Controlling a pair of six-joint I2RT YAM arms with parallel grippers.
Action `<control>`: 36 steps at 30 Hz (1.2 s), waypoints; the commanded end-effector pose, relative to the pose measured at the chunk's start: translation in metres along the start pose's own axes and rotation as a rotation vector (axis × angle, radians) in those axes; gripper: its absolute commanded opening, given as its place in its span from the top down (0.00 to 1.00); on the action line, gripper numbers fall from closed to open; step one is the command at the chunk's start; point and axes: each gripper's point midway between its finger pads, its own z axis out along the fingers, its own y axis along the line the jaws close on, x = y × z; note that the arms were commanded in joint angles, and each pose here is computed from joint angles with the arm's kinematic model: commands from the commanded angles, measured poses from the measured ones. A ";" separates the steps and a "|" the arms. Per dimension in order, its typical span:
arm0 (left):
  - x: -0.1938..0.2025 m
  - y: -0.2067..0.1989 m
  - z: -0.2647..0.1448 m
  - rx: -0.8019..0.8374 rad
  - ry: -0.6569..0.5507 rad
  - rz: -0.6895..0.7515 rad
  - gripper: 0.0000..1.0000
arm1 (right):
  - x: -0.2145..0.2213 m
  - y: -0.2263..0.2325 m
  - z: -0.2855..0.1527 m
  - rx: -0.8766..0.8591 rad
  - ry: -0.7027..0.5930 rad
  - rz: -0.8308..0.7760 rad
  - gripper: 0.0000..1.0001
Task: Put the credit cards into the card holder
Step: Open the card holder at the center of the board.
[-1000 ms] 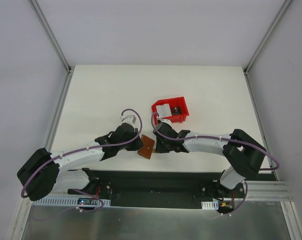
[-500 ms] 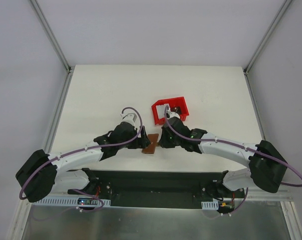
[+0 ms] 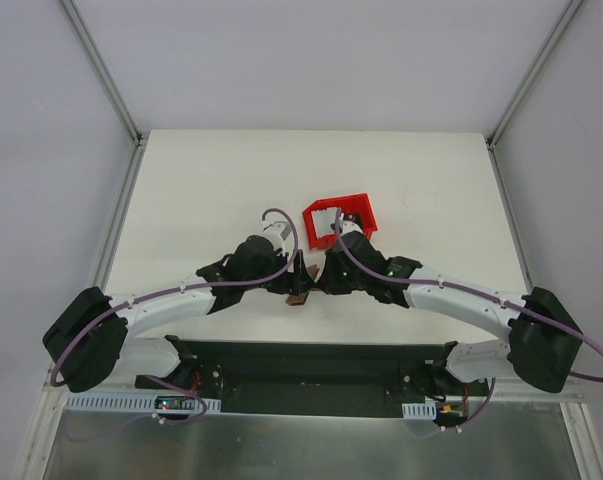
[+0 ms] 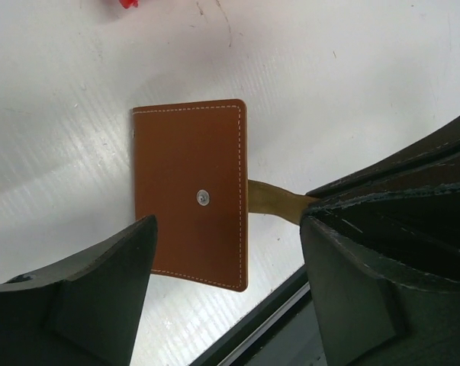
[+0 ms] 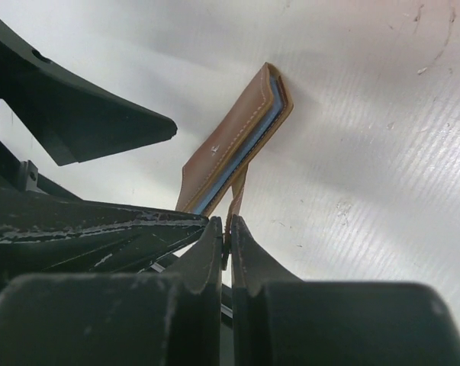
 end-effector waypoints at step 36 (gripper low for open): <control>-0.017 -0.001 0.007 -0.057 0.044 0.203 0.75 | -0.022 0.016 -0.015 -0.048 -0.065 -0.002 0.99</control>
